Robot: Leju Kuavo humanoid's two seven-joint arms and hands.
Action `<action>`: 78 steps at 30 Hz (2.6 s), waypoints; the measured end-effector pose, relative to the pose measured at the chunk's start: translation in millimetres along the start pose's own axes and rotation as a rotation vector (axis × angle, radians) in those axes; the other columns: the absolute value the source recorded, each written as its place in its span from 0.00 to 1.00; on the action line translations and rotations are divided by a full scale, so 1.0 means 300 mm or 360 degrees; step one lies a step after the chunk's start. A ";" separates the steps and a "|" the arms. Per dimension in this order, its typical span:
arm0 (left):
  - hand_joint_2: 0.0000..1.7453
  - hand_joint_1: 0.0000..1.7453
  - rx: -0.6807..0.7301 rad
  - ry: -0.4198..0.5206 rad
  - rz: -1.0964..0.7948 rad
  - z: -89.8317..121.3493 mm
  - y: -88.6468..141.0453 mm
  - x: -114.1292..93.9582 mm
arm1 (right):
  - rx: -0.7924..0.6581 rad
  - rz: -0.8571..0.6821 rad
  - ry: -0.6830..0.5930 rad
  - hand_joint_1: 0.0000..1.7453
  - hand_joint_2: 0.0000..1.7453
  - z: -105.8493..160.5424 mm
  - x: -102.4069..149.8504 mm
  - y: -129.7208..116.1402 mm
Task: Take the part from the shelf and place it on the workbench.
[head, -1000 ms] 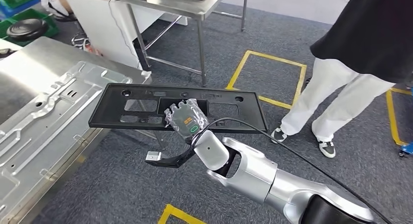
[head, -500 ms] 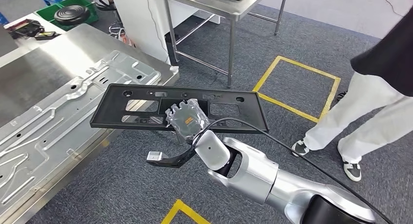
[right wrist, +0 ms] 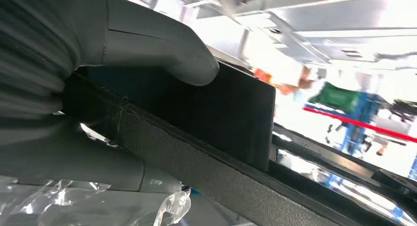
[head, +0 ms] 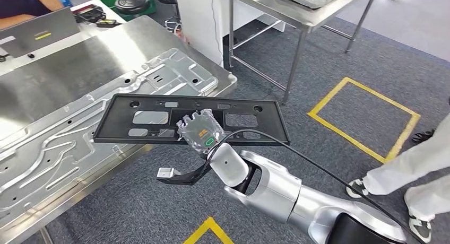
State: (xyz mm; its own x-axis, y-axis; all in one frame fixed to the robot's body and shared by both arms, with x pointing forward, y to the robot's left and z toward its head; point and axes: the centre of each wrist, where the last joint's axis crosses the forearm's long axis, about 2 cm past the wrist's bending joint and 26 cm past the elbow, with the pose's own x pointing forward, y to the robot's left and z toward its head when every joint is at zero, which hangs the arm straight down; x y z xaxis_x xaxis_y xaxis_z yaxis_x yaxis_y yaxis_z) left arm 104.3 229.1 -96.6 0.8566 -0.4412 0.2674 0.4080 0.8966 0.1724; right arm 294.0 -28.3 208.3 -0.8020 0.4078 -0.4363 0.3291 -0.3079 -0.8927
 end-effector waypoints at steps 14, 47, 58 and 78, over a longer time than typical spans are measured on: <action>1.00 0.00 0.0007 -0.0004 0.0006 -0.002 0.008 0.007 | -0.0012 -0.0020 -0.0016 1.00 1.00 -0.010 0.015 -0.008; 1.00 0.00 0.0024 0.0002 0.0009 -0.001 0.004 -0.003 | -0.0001 -0.0027 -0.0043 1.00 1.00 -0.025 0.044 -0.001; 1.00 0.00 0.0018 0.0009 0.0009 0.001 -0.002 -0.010 | 0.0042 -0.0083 -0.0067 1.00 1.00 -0.021 0.047 0.017; 1.00 0.00 0.0017 0.0083 0.0022 0.001 -0.003 -0.015 | 0.0141 -0.0063 -0.0103 1.00 1.00 -0.013 0.057 0.054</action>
State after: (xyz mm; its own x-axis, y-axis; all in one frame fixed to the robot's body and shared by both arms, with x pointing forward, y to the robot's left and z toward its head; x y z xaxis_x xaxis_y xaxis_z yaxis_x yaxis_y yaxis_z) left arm 99.8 230.2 -97.8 0.8774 -0.4261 0.2203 0.3930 0.9019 0.1795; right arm 287.5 -22.9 186.0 -0.8450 0.3656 -0.3902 0.2534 -0.3687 -0.8944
